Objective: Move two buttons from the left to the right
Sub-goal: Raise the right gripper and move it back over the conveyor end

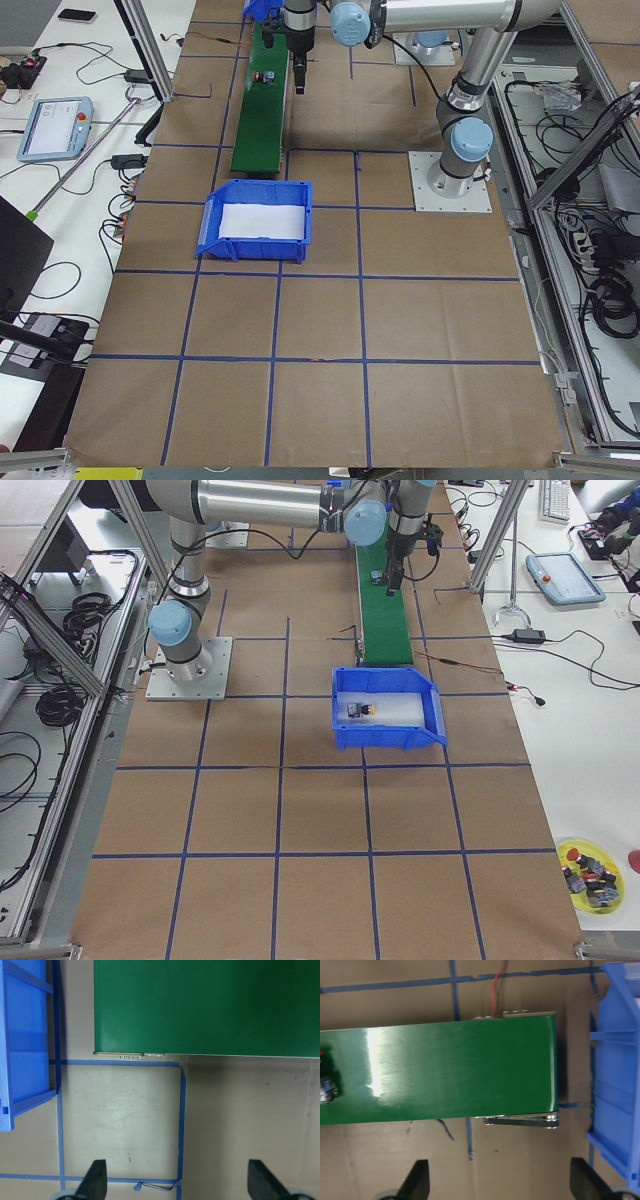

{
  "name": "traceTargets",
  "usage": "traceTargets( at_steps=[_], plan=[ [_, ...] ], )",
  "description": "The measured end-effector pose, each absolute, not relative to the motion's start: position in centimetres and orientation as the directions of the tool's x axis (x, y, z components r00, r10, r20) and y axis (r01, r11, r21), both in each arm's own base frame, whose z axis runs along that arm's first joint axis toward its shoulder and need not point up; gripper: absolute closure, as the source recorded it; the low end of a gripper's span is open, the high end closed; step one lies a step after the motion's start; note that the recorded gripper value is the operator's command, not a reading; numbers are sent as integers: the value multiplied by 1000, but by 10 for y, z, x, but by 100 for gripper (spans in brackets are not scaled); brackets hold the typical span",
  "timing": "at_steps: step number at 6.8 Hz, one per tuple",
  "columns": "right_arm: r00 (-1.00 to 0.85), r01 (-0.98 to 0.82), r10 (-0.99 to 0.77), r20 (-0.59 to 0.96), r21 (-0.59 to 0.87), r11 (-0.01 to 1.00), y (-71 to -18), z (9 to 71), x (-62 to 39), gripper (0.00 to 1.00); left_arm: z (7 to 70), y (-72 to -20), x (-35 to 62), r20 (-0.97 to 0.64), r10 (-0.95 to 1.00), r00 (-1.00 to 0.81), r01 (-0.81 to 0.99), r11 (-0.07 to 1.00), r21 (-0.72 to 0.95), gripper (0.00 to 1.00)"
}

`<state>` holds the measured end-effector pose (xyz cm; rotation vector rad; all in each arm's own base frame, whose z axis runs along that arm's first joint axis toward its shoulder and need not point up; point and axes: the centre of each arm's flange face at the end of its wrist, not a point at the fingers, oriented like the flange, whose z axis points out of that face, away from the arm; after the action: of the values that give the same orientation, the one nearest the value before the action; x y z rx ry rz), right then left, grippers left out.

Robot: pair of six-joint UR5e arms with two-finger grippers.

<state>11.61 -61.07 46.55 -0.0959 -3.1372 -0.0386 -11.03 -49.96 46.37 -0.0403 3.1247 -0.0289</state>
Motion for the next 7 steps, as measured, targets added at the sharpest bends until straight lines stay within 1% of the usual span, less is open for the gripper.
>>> traceTargets(
  at_steps=[1,2,4,6,7],
  plan=[
    [-998,60,60,13,10,998,-596,470,162,10,464,-500,-110,-16,-26,-1000,-26,999,-19,0],
    [-998,55,55,40,-7,998,-589,467,179,10,464,-500,-110,-16,-26,-1000,-26,999,-19,0],
    [-994,42,49,94,-69,997,-591,451,178,10,464,-500,-110,-16,-26,-1000,-25,1000,-19,0],
    [-995,-2,16,103,-169,986,-599,436,163,8,464,-500,-110,-16,-26,-1000,-25,1000,-19,0],
    [-995,-8,13,104,-192,981,-600,436,153,7,464,-500,-110,-16,-25,-1000,-25,1000,-19,0]
  ],
)
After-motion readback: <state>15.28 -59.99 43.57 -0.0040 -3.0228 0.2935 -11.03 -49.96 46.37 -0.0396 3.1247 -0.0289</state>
